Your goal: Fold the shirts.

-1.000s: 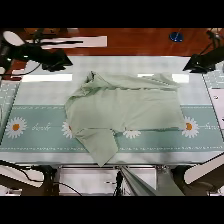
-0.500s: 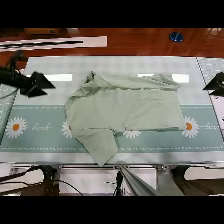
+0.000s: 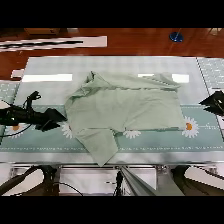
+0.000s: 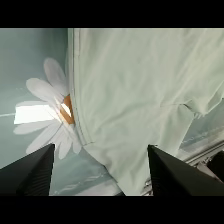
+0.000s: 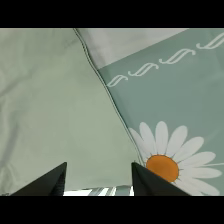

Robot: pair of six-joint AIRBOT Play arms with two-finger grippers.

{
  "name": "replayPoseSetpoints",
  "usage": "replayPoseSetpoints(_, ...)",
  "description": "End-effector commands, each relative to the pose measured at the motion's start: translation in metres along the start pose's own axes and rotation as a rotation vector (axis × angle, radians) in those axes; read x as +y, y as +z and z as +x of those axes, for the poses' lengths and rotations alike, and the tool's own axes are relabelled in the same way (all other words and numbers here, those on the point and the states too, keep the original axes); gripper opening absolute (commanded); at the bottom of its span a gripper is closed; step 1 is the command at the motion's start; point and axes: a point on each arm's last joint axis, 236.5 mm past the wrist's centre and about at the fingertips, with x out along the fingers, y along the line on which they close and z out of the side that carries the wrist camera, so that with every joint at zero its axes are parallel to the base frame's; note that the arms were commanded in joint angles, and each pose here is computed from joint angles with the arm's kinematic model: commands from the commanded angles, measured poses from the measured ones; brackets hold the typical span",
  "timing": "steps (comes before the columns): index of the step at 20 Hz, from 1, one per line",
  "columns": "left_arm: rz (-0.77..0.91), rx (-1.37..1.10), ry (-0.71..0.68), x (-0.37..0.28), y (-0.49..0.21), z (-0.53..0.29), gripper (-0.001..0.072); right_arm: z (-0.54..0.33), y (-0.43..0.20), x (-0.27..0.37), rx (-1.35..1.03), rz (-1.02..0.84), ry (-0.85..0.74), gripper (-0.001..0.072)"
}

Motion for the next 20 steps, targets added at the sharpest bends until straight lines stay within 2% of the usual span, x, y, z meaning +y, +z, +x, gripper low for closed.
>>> replayPoseSetpoints(1,0.005,0.021,0.019,0.005,-0.013,0.019,0.0689,0.003,-0.004,-0.002,-0.012,0.003,0.001,0.0486)
replayPoseSetpoints(7,0.022,0.118,0.099,0.006,-0.03,0.059,0.0689,0.003,-0.005,-0.004,-0.008,0.002,-0.005,0.0485)
replayPoseSetpoints(13,0.003,0.164,0.114,0.005,-0.032,0.092,0.0674,0.003,-0.005,-0.005,-0.006,0.0,-0.013,0.0485)
replayPoseSetpoints(14,-0.006,0.166,0.103,0.001,-0.029,0.096,0.0578,0.002,-0.005,-0.005,-0.006,0.0,-0.013,0.0485)
replayPoseSetpoints(16,-0.008,0.184,0.103,0.002,-0.028,0.101,0.0173,0.0,-0.005,-0.004,-0.017,-0.006,-0.017,0.0485)
replayPoseSetpoints(17,0.004,0.189,0.103,0.003,-0.029,0.102,0.0026,-0.002,-0.004,-0.003,-0.024,-0.009,-0.019,0.0485)
replayPoseSetpoints(20,0.014,0.197,0.101,0.003,-0.03,0.102,0.0026,-0.006,-0.008,-0.014,-0.015,-0.008,-0.071,0.0488)
